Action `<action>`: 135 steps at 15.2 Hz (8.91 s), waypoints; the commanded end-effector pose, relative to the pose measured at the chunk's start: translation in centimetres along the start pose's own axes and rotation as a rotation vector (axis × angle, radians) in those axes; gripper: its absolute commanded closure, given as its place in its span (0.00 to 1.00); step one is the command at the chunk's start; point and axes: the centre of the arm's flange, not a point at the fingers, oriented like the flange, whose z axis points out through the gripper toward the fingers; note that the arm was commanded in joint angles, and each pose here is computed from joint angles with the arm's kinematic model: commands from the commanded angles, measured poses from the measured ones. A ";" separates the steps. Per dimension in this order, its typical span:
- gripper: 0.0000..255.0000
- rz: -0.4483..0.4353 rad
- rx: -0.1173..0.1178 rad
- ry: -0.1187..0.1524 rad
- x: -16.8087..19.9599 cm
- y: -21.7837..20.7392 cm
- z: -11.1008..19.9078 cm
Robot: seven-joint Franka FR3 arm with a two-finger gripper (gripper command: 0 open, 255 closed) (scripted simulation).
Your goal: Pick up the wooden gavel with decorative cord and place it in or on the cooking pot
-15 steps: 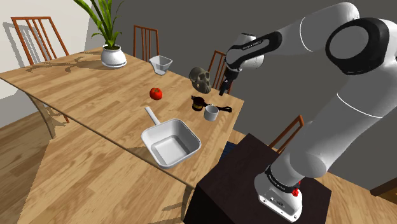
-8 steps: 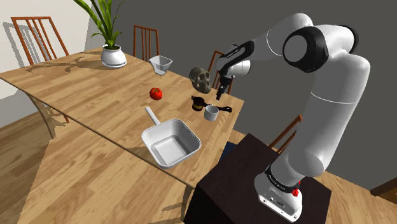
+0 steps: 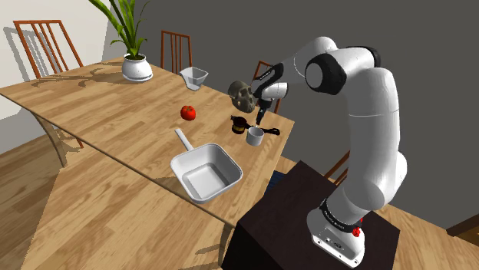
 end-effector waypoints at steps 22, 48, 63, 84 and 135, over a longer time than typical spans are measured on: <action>1.00 -0.068 -0.004 -0.033 1.9 4.1 10.8; 1.00 -0.068 -0.004 -0.033 1.9 4.2 1.8; 1.00 -0.068 -0.004 -0.033 1.8 4.4 -6.1; 1.00 -0.068 -0.004 -0.033 7.5 -11.8 -10.2; 0.00 -0.068 -0.004 -0.033 18.2 -42.3 -3.6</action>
